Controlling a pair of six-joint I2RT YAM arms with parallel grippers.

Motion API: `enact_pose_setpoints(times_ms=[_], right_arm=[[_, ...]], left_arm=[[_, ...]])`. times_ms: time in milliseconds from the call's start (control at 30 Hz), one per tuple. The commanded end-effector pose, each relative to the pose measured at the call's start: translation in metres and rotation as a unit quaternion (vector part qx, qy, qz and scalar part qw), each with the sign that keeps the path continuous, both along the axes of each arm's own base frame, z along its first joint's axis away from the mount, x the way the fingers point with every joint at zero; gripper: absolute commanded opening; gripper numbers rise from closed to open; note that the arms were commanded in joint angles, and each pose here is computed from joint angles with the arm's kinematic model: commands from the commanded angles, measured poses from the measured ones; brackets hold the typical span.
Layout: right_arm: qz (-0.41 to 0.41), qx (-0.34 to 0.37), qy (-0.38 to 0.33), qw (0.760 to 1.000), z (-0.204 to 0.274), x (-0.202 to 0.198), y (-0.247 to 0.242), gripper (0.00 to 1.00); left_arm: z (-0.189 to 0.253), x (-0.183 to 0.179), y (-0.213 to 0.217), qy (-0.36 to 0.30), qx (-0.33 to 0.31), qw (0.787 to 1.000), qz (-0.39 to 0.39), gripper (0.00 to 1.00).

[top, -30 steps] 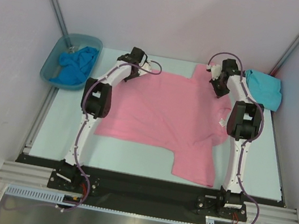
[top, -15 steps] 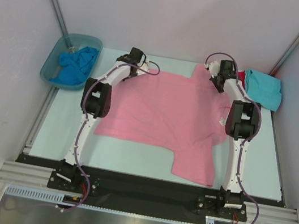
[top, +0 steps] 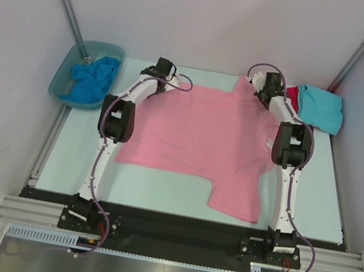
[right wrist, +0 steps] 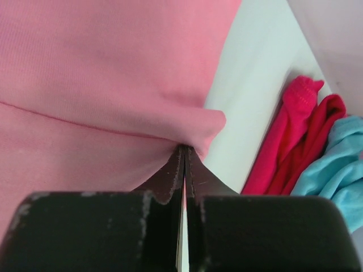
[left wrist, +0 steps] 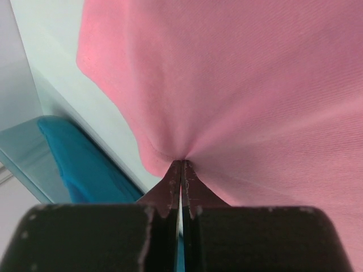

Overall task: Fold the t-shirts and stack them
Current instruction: Flatten the tshirt out

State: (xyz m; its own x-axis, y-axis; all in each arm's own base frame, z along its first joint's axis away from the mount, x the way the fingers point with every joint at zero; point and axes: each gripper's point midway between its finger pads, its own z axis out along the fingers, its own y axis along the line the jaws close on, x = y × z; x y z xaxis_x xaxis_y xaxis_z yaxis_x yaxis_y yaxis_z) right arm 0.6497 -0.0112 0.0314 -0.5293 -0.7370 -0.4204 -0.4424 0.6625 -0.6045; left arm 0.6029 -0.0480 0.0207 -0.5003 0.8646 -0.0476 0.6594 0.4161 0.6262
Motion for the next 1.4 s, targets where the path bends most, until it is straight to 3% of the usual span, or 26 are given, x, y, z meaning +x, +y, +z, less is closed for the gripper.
enact_pose_setpoints(times_ms=[0, 233, 433, 533, 567, 600, 800, 867, 967, 1000, 1033, 1167, 1233, 1267, 1300, 1333, 1367], right_arm=[[0.014, -0.007, -0.01, 1.0, -0.012, 0.014, 0.005, 0.0], [0.024, -0.04, -0.043, 0.998, -0.008, 0.032, 0.001, 0.0], [0.014, -0.036, -0.086, 0.996, 0.023, 0.041, 0.008, 0.0], [0.017, -0.004, -0.089, 0.996, 0.055, 0.031, 0.032, 0.27], [0.024, 0.003, -0.072, 0.997, 0.057, 0.02, 0.046, 0.45], [0.03, 0.019, -0.087, 0.996, 0.087, 0.016, 0.058, 0.52], [0.069, 0.109, -0.051, 0.99, 0.154, -0.044, 0.123, 0.68], [0.081, 0.132, -0.042, 0.987, 0.183, -0.07, 0.134, 0.73], [0.107, 0.132, -0.019, 0.985, 0.2, -0.111, 0.139, 0.86], [0.119, 0.138, -0.002, 0.983, 0.198, -0.122, 0.142, 0.88], [0.12, 0.137, 0.03, 0.983, 0.185, -0.139, 0.137, 0.89], [0.104, 0.163, 0.191, 0.962, 0.144, -0.224, 0.107, 0.84], [0.1, 0.18, 0.241, 0.948, 0.127, -0.253, 0.095, 0.74], [0.08, 0.187, 0.282, 0.938, 0.103, -0.277, 0.08, 0.48], [0.075, 0.188, 0.283, 0.938, 0.102, -0.286, 0.073, 0.28], [0.074, 0.182, 0.292, 0.936, 0.093, -0.295, 0.067, 0.09], [0.057, 0.18, 0.31, 0.932, 0.079, -0.309, 0.055, 0.0]], left_arm=[[-0.025, -0.007, 0.042, 0.031, 0.024, 0.999, 0.032, 0.0], [-0.027, -0.006, 0.052, 0.031, 0.048, 0.998, 0.04, 0.0], [-0.017, -0.004, 0.055, 0.018, 0.042, 0.998, 0.049, 0.0], [-0.009, -0.006, 0.056, 0.01, 0.035, 0.998, 0.059, 0.0], [-0.006, -0.007, 0.057, 0.01, 0.033, 0.998, 0.061, 0.0], [0.004, -0.007, 0.057, 0.0, 0.028, 0.997, 0.066, 0.0], [0.052, -0.007, 0.053, -0.045, -0.005, 0.996, 0.081, 0.02], [0.083, -0.008, 0.051, -0.071, -0.021, 0.994, 0.082, 0.08], [0.123, -0.014, 0.045, -0.104, -0.055, 0.99, 0.083, 0.39], [0.132, -0.018, 0.041, -0.11, -0.07, 0.988, 0.081, 0.53], [0.134, -0.026, 0.037, -0.104, -0.079, 0.988, 0.076, 0.6], [0.184, -0.056, 0.011, -0.124, -0.151, 0.98, 0.035, 0.67], [0.169, -0.077, -0.004, -0.095, -0.178, 0.979, 0.022, 0.68], [0.168, -0.086, -0.01, -0.09, -0.191, 0.977, 0.016, 0.68], [0.175, -0.093, -0.021, -0.098, -0.219, 0.971, 0.006, 0.66], [0.151, -0.108, -0.029, -0.067, -0.224, 0.972, 0.001, 0.61], [0.142, -0.116, -0.036, -0.054, -0.231, 0.971, -0.005, 0.53]])
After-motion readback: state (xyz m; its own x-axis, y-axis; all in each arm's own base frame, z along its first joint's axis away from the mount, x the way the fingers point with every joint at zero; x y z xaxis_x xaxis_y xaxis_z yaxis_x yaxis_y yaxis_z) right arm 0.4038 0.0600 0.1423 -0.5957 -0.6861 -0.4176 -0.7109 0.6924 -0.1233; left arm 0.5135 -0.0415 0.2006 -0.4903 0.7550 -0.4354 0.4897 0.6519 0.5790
